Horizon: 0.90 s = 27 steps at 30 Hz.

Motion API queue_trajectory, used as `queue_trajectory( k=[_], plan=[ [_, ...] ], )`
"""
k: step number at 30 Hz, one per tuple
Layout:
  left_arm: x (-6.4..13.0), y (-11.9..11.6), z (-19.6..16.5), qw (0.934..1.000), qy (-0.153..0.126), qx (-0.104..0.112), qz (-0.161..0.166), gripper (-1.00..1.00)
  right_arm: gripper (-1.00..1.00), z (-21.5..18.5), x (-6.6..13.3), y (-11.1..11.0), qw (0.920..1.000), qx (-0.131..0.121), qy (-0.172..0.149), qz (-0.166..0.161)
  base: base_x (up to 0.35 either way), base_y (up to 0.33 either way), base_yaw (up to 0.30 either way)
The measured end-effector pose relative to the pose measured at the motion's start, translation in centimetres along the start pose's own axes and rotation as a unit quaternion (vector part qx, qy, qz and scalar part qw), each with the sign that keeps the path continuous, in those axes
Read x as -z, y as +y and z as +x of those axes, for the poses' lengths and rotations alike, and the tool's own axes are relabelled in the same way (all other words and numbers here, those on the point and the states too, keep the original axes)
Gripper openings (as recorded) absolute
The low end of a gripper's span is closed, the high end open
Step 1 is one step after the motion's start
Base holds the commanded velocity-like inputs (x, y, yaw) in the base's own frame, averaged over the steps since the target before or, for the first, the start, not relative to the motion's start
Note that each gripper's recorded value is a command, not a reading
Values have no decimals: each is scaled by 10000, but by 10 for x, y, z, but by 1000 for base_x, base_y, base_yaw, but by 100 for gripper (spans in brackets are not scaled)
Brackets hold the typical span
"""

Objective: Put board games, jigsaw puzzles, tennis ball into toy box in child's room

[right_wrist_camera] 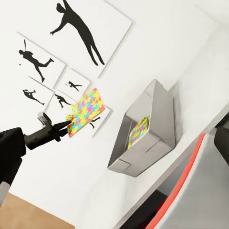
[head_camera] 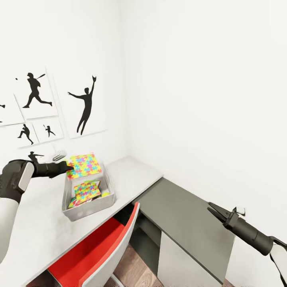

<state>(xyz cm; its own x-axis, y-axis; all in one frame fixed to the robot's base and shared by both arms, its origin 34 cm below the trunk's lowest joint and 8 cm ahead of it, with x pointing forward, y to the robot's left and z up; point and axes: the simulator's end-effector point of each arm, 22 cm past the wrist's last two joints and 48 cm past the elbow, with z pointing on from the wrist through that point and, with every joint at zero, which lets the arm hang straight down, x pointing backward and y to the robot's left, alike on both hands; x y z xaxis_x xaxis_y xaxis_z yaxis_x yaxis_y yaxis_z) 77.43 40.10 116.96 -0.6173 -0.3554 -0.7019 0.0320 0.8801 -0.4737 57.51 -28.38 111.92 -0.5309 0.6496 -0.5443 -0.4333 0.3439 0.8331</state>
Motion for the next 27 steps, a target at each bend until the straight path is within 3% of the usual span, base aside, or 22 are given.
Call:
queue_trajectory(
  k=[5,11,27],
  plan=[
    [-14,22,13,9996,57,91,-257,-100,100,-3,1,2,10000,1,-7,-52,0,0,0],
    [-24,37,20,9983,115,171,-551,-100,100,-4,0,21,9991,110,39,-405,0,0,0],
    [-52,21,30,9988,146,97,-460,-100,100,1,-1,14,9991,43,89,-400,0,0,0]
  ],
)
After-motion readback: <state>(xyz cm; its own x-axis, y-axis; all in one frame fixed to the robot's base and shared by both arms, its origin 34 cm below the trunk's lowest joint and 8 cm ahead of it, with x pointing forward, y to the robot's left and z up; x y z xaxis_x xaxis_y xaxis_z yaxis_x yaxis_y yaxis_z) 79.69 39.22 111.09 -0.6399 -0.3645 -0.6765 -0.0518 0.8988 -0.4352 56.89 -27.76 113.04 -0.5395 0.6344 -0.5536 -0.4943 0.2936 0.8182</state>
